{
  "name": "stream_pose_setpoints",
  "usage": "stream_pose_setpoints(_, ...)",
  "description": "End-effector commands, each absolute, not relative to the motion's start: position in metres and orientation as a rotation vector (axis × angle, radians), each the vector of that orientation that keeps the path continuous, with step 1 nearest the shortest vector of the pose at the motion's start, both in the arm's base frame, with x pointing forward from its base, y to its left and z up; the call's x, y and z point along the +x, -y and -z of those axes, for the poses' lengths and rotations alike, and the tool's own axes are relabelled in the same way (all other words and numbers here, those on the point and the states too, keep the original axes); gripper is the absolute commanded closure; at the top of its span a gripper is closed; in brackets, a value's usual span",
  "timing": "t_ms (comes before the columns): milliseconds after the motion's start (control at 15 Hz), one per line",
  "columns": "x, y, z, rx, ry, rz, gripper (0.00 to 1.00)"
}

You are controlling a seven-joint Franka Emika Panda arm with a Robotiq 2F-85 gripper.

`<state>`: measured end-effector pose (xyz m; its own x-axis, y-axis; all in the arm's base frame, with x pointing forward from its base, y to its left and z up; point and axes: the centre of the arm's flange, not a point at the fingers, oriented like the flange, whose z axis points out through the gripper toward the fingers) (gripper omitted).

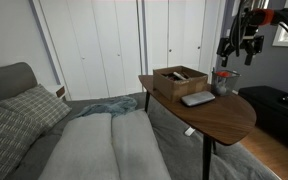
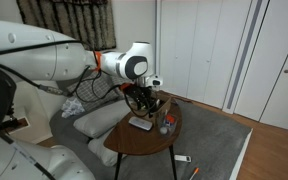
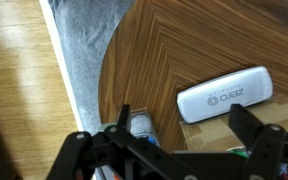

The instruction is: Remove the blue pen from the office pen holder

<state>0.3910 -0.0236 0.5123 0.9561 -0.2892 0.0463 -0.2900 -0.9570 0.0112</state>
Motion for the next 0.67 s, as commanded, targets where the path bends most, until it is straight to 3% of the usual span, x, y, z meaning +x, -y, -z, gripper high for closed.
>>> stream_pose_setpoints(0,0.378,0.059,-0.509,2.977,0.405,-0.119,0.00)
stream_pose_setpoints(400,0.388,0.160,-0.490,2.880,0.284,-0.284,0.00)
stream_pose_setpoints(600,0.382,0.163,-0.494,2.890,0.347,-0.265,0.00)
